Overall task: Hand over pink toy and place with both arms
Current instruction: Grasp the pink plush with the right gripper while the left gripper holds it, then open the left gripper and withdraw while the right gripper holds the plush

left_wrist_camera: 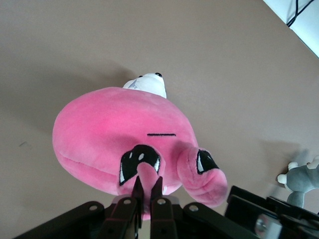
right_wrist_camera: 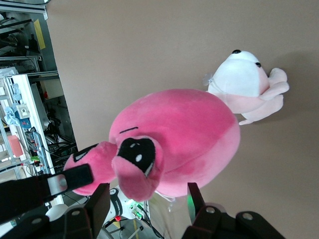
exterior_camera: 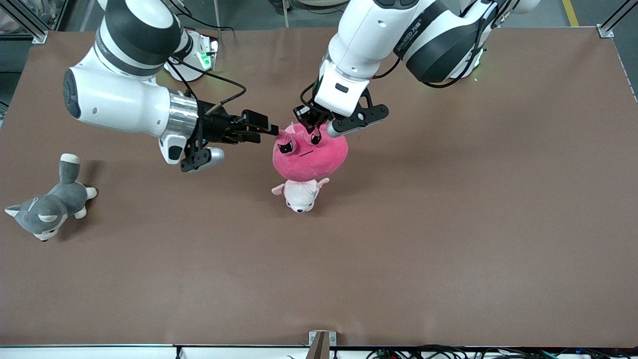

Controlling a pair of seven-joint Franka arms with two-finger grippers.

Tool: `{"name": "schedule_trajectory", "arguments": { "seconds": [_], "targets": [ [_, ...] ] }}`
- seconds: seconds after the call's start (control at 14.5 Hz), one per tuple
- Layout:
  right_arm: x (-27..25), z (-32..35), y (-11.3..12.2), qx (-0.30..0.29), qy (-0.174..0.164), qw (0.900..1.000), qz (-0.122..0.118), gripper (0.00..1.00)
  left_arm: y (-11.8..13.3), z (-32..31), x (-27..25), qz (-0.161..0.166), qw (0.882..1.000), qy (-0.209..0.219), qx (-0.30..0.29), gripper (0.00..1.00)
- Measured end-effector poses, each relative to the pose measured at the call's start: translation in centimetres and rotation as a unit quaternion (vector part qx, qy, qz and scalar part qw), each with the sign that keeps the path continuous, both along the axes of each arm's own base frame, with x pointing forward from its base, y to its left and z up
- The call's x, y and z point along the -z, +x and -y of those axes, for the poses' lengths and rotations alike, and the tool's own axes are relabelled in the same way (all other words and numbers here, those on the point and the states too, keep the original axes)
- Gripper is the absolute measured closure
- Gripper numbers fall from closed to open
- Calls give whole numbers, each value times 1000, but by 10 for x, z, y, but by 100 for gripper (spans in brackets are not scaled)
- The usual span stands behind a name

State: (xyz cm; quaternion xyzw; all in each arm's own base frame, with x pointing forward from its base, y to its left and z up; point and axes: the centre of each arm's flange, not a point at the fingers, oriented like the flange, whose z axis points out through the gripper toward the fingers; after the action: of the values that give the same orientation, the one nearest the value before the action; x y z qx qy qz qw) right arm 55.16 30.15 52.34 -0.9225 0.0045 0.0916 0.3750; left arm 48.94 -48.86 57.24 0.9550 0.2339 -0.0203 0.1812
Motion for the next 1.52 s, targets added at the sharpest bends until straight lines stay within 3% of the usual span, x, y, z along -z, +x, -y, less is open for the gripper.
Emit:
{"name": "schedule_trajectory", "arguments": {
  "seconds": [0.41, 0.48, 0.97, 1.1, 1.24, 1.38, 1.52],
  "targets": [
    [3, -14, 4, 6, 0, 1000, 3, 31, -5, 9, -1, 1, 1000, -9, -10, 92],
    [4, -14, 5, 6, 0, 1000, 2, 37, -4, 9, 0, 1, 1000, -10, -10, 92],
    [16, -14, 9, 5, -8, 1000, -3, 49, -5, 11, 3, 1, 1000, -11, -9, 92],
    [18, -13, 9, 2, -16, 1000, 0, 66, -5, 12, 3, 0, 1000, -11, -9, 92],
    [19, -11, 9, -3, -30, 1000, 6, 70, -4, 12, 4, 0, 1000, -10, -9, 90],
    [22, -7, 11, -9, -55, 998, 18, 91, -4, 12, 3, 1, 1000, -11, -9, 73],
    [24, -1, 13, -11, -66, 998, 19, 92, -3, 10, 2, 2, 1000, -12, -10, 53]
  ]
}}
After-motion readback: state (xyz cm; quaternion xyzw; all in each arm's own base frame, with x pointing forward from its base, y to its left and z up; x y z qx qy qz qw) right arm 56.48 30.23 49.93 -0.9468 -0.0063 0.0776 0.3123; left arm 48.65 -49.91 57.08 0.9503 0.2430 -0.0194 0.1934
